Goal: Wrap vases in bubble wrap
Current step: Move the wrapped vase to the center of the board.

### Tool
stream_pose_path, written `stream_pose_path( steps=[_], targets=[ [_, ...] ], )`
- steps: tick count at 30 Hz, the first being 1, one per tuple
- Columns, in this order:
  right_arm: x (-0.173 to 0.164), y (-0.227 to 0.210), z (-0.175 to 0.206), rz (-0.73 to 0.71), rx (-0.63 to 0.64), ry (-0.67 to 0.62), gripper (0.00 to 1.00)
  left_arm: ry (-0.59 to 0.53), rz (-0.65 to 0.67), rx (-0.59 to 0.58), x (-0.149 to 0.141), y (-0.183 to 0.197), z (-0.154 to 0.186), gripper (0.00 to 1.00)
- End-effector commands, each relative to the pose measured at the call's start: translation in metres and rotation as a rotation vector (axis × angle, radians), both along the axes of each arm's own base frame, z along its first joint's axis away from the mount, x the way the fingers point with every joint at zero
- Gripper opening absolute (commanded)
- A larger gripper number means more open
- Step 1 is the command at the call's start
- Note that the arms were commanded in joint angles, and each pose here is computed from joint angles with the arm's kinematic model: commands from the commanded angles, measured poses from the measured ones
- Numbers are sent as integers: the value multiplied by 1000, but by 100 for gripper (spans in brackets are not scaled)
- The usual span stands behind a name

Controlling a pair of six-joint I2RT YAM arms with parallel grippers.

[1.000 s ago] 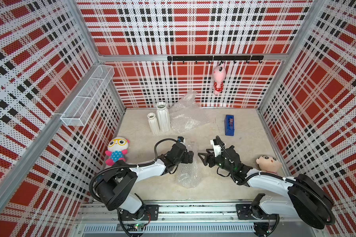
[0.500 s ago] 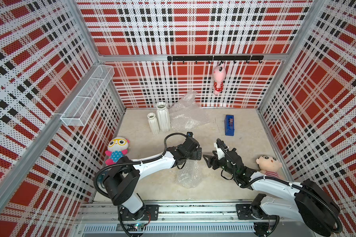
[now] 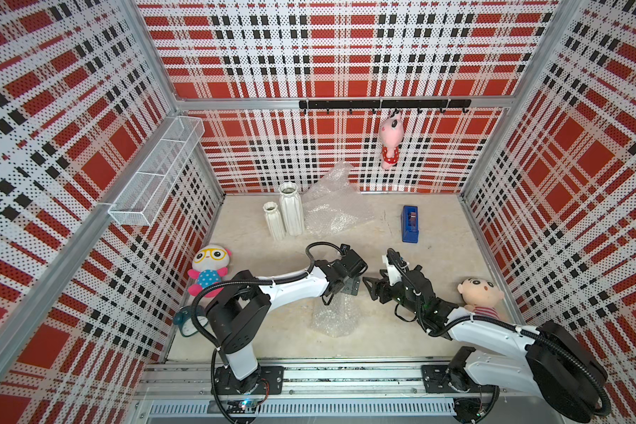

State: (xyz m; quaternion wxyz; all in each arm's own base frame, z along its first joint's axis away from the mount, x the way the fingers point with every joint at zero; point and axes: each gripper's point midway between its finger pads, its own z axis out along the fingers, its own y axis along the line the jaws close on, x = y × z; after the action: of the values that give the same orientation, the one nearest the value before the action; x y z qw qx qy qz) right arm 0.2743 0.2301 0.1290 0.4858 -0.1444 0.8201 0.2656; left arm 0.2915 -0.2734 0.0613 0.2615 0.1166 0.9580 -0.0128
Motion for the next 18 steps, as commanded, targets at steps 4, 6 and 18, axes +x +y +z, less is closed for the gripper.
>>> stream_pose_path(
  steps=[4, 6, 18],
  targets=[
    [4, -3, 5, -10, -8, -35, 78, 63, 36, 55, -9, 16, -17, 84],
    [4, -3, 6, -11, -10, -38, 78, 60, 61, 46, -7, 23, -18, 72],
    [6, -6, 12, -15, -39, -66, 79, 31, 322, 43, 13, 131, -28, 61]
  ],
)
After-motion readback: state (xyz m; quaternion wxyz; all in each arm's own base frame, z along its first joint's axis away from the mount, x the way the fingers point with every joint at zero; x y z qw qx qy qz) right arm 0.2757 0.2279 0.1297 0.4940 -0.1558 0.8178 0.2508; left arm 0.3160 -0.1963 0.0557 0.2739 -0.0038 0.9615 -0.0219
